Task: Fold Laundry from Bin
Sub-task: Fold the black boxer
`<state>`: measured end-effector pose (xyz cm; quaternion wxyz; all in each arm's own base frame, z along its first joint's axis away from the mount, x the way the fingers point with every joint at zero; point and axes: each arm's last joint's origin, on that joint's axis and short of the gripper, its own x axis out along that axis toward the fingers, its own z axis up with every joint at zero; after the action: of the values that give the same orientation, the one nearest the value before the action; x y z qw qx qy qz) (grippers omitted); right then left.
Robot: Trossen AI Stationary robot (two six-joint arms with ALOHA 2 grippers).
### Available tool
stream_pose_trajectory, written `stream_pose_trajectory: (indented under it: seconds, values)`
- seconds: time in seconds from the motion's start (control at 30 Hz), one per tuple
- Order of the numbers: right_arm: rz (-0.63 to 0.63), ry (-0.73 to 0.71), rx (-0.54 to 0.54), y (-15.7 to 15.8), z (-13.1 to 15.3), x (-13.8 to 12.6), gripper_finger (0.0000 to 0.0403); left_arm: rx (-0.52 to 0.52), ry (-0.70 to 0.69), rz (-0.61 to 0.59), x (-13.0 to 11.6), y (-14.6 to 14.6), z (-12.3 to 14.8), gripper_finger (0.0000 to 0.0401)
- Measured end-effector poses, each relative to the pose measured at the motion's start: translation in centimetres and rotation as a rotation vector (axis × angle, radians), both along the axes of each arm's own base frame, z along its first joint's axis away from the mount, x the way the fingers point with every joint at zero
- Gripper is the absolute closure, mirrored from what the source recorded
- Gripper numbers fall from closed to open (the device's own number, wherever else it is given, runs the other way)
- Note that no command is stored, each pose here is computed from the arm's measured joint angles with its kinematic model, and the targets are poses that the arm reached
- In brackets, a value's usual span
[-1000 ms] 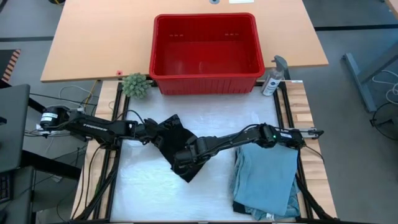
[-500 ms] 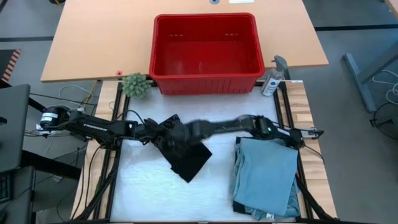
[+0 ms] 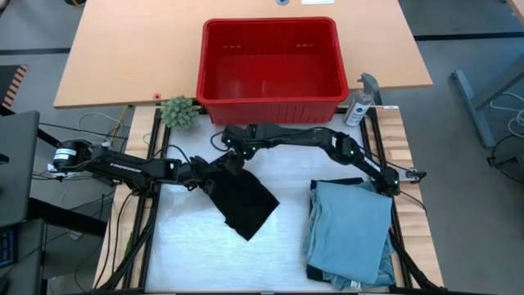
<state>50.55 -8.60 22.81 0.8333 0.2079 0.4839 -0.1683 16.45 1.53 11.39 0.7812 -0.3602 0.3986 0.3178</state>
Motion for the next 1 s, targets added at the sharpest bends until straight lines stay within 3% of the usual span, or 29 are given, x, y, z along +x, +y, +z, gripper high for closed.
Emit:
stream_pose_trajectory:
  seconds: [0.17,0.63,0.83,1.0]
  values:
    - [-0.007,-0.036,0.102,-1.6,-2.3,0.2,0.0174,0.003,-0.008,-0.004,0.1,0.0,0.0,0.0401]
    - [-0.002,-0.070,0.094,-2.7,-4.5,0.2,0.0179,0.009,-0.025,0.014,0.2,0.1,0.1,0.0401]
    - [0.033,-0.063,0.090,-2.2,-5.4,0.1,0.0225,0.013,-0.026,0.019,0.2,0.1,0.1,0.0401]
    - [0.073,-0.081,0.070,-1.8,-5.2,0.3,0.0346,0.012,-0.028,0.026,0.2,0.1,0.1,0.0401]
